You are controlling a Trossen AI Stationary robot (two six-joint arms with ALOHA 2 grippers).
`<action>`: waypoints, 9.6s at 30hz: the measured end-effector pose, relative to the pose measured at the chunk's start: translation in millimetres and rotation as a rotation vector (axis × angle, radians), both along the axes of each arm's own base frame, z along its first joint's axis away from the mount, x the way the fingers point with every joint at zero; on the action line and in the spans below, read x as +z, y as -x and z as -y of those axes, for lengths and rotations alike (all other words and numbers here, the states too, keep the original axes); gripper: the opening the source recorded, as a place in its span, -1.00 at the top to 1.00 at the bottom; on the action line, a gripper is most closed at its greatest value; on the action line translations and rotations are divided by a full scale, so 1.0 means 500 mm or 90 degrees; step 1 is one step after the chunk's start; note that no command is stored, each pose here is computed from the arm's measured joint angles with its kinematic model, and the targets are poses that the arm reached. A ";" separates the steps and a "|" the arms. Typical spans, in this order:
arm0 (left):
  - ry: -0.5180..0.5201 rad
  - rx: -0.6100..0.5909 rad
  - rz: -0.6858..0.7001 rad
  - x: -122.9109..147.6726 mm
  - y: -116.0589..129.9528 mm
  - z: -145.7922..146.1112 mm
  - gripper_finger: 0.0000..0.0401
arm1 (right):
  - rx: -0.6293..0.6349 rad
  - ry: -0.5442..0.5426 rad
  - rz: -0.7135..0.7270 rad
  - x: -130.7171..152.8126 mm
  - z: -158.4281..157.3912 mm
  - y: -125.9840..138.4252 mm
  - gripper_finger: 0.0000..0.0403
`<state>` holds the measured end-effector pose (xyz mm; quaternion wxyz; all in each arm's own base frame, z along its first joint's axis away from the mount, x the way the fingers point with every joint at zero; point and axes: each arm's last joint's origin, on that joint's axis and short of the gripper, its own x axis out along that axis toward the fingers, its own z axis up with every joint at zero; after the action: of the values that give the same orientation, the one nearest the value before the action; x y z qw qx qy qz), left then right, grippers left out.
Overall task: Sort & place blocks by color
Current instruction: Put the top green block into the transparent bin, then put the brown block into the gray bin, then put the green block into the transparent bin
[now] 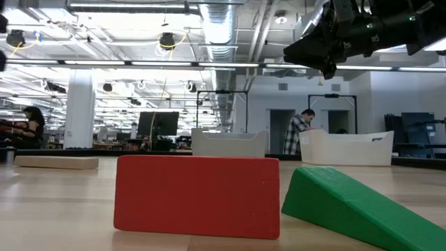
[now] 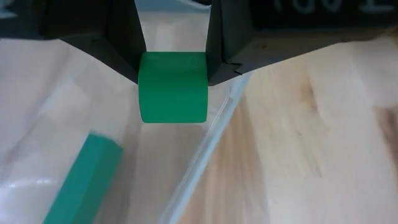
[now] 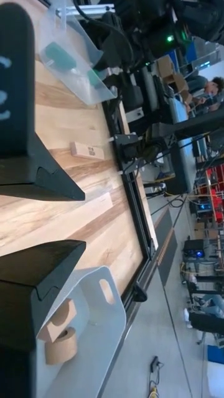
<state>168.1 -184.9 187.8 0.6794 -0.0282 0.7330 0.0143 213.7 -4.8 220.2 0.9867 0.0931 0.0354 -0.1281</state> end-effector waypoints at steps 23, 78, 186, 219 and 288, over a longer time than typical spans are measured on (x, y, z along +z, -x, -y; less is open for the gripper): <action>-0.021 0.130 -0.001 0.020 -0.033 -0.044 -0.07 | 0.001 0.000 -0.004 -0.001 0.000 0.000 0.34; -0.041 0.198 0.566 0.002 0.019 -0.260 -0.02 | 0.149 0.091 -0.061 0.034 -0.092 -0.207 0.09; -0.013 -0.023 1.151 0.028 -0.137 -0.316 0.57 | 0.219 0.014 0.006 -0.066 -0.045 -0.364 -0.42; -0.120 0.119 1.119 0.062 -0.102 -0.333 0.00 | 0.006 -0.047 -0.094 -0.013 0.158 -0.303 0.31; -0.164 0.268 1.125 0.071 -0.094 -0.351 0.00 | 0.338 -0.104 -0.472 -0.176 -0.353 -0.212 0.07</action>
<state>214.9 -9.4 223.4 0.9741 -0.0859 -0.0805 0.1930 319.6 171.9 132.4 0.8954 0.1063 0.4188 0.1078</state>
